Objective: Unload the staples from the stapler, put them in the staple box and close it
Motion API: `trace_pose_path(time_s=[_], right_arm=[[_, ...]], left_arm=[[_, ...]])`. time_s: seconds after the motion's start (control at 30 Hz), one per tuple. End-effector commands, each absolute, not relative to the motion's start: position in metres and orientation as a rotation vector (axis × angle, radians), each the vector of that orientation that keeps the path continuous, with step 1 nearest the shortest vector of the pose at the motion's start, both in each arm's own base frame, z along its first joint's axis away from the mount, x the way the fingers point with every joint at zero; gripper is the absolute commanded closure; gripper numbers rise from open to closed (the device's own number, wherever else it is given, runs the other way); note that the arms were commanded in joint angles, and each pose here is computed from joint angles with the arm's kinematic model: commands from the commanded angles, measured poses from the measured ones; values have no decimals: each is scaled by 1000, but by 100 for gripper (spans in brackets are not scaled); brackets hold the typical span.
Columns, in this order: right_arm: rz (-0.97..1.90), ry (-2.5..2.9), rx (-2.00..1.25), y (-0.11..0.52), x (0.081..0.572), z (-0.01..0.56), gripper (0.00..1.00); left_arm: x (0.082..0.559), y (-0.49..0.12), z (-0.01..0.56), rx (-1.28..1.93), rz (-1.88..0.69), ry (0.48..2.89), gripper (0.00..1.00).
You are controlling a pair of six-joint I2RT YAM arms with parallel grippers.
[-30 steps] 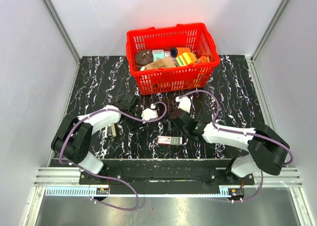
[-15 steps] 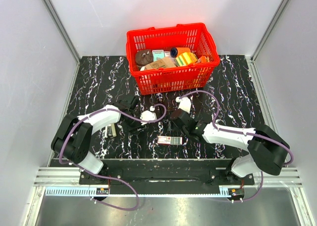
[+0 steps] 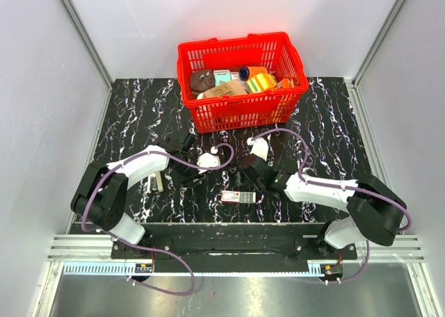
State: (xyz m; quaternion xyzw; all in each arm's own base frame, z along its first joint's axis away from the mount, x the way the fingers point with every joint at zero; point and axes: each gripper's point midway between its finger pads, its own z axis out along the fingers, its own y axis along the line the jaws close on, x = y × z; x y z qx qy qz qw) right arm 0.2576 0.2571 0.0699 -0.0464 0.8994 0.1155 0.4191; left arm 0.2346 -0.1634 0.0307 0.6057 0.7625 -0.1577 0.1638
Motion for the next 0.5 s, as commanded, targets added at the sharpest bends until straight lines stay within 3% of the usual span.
trace_pose_path(time_s=[0.0, 0.47], right_arm=[[320, 2242, -89, 258, 260, 74, 30], [336, 2247, -84, 259, 258, 75, 29]], left_arm=[[238, -167, 33, 1738, -457, 2136, 55], [250, -169, 20, 1730, -424, 2153, 53]])
